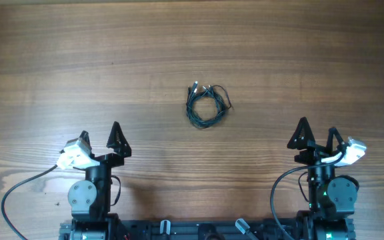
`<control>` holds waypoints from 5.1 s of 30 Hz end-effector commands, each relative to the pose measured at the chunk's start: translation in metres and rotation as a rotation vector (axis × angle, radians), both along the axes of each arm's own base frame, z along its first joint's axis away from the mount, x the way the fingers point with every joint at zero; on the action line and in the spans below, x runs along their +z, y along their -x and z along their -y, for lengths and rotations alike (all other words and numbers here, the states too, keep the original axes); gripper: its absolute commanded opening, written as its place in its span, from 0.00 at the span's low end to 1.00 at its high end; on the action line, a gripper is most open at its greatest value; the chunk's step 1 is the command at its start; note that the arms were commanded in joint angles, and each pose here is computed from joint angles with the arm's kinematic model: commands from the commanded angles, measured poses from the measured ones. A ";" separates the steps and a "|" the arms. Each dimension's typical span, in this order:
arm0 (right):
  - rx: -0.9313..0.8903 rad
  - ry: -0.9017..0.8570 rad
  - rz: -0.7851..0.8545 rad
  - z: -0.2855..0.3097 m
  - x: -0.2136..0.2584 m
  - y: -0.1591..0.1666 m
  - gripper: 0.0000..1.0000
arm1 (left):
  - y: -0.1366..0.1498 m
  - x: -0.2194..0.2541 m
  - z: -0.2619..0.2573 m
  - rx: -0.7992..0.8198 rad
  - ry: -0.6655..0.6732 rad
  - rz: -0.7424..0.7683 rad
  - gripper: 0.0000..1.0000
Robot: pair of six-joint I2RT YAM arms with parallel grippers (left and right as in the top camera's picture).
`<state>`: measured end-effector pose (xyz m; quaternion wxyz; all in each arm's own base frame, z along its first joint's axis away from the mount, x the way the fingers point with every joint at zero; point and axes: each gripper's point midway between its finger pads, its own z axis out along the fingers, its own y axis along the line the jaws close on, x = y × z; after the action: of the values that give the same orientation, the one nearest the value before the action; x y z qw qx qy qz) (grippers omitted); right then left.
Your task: Untangle cables
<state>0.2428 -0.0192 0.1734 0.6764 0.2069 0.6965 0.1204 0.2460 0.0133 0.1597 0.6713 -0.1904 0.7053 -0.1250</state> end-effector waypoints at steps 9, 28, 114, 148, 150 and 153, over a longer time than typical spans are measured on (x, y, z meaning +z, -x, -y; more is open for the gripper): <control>-0.022 -0.002 0.011 0.004 0.002 0.001 1.00 | 0.000 -0.001 0.002 -0.011 -0.019 0.000 1.00; -0.022 -0.002 0.011 0.004 0.002 0.001 1.00 | 0.000 -0.001 0.002 -0.011 -0.018 0.000 1.00; 0.213 -0.058 -1.180 -0.198 -0.159 -0.119 0.05 | 0.003 0.082 0.031 -0.224 0.187 -1.169 1.00; 1.524 0.166 -0.164 -0.300 0.183 0.000 0.04 | 0.015 0.082 0.113 -0.869 0.055 -1.040 0.77; 1.595 0.152 -0.097 -0.304 0.196 0.010 0.04 | 0.014 0.068 0.120 -0.897 0.041 -1.046 0.79; 1.594 0.132 -0.091 -0.305 0.200 0.009 0.04 | 0.011 0.049 0.129 -0.930 0.019 -1.040 0.84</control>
<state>0.2468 0.2824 0.3593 0.3782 -0.3693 0.6942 0.4885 0.2371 -0.1045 0.2228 0.1274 0.0618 0.9481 -0.2847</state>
